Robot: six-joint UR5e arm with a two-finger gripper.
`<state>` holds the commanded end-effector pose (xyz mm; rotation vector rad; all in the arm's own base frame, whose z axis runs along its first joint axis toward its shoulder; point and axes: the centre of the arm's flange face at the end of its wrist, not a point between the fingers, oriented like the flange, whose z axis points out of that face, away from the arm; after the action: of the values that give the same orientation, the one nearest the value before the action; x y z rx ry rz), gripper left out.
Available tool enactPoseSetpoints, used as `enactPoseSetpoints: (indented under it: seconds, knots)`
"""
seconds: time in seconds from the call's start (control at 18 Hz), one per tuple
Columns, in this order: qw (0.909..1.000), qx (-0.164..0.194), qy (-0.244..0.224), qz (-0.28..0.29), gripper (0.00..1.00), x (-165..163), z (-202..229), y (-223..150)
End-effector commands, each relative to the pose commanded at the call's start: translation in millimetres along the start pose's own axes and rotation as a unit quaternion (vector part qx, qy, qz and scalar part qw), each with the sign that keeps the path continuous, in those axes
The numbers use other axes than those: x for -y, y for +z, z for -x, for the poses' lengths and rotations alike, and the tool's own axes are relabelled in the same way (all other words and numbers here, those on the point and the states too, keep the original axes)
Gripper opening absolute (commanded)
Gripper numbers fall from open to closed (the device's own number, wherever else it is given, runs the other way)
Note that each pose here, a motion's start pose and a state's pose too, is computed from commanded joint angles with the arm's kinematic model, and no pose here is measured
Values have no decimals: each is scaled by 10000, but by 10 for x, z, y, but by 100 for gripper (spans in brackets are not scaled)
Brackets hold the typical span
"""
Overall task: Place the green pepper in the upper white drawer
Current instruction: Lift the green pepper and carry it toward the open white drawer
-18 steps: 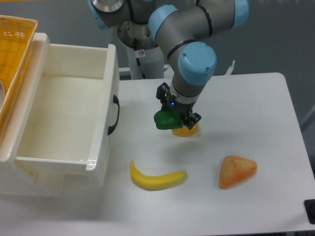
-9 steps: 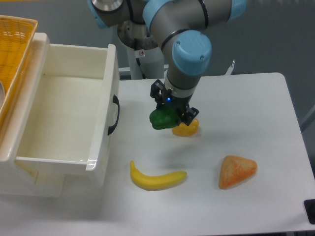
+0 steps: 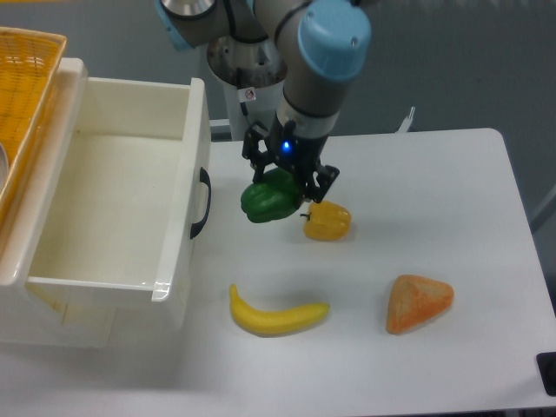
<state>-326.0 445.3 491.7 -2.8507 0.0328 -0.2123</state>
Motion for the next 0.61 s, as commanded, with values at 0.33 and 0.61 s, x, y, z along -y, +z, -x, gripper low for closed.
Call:
enactPoseSetpoints:
  seconds: [0.33, 0.61]
  knots:
    - [9973, -182, -420, -579, 56, 66, -217, -236]
    - [9943, -259, -601, -839, 56, 108, -416, -388]
